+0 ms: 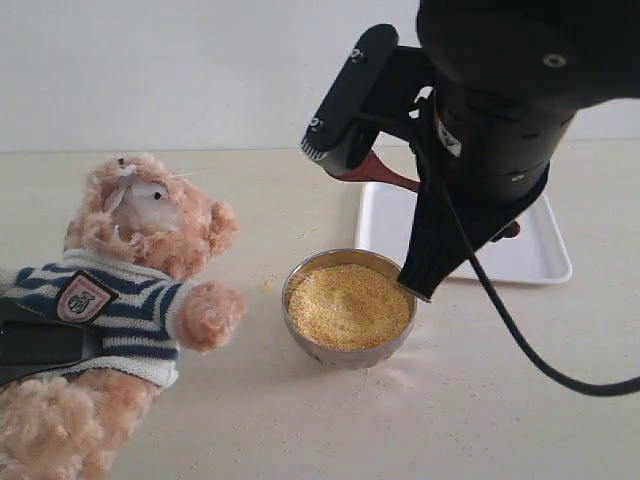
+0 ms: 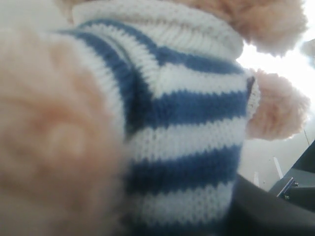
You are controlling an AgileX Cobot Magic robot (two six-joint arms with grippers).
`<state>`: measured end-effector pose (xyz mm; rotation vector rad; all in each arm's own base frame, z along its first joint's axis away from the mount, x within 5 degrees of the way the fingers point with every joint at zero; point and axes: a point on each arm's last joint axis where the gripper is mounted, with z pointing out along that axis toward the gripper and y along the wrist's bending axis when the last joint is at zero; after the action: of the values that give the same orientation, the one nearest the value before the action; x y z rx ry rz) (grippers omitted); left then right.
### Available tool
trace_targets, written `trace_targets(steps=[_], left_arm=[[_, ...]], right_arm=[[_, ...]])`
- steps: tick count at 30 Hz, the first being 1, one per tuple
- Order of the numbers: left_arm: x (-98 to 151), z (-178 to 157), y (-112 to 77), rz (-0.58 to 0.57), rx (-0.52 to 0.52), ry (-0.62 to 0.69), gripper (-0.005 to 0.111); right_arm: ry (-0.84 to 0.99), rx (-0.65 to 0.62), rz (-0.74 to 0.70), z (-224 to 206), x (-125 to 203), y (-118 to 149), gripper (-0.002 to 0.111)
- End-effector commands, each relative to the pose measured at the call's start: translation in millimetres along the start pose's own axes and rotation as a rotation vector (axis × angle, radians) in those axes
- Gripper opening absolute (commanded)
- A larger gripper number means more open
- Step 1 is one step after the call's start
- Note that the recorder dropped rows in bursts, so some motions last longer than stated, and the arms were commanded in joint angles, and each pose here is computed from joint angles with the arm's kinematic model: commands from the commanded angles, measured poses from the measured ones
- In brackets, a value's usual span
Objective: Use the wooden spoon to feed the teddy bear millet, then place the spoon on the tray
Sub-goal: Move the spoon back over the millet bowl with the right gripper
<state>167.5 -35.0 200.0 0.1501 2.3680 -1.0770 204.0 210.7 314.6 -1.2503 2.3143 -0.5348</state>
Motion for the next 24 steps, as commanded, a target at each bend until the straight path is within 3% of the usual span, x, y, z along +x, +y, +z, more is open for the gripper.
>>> trace_targets(steps=[1, 7, 13, 24], left_arm=[[0, 0, -1.3, -0.007, 0.019, -0.009, 0.005], [0, 0, -1.5, -0.007, 0.021, -0.009, 0.005], [0, 0, -1.5, -0.007, 0.021, -0.009, 0.005], [0, 0, -1.5, -0.007, 0.021, -0.009, 0.005]], right_arm=[[0.079, -0.015, -0.042, 18, 13, 1, 0.0], [0.194, 0.067, -0.232, 46, 41, 24, 0.0], [0.248, 0.137, -0.41, 67, 29, 37, 0.0], [0.239, 0.232, -0.532, 81, 2, 51, 0.0]])
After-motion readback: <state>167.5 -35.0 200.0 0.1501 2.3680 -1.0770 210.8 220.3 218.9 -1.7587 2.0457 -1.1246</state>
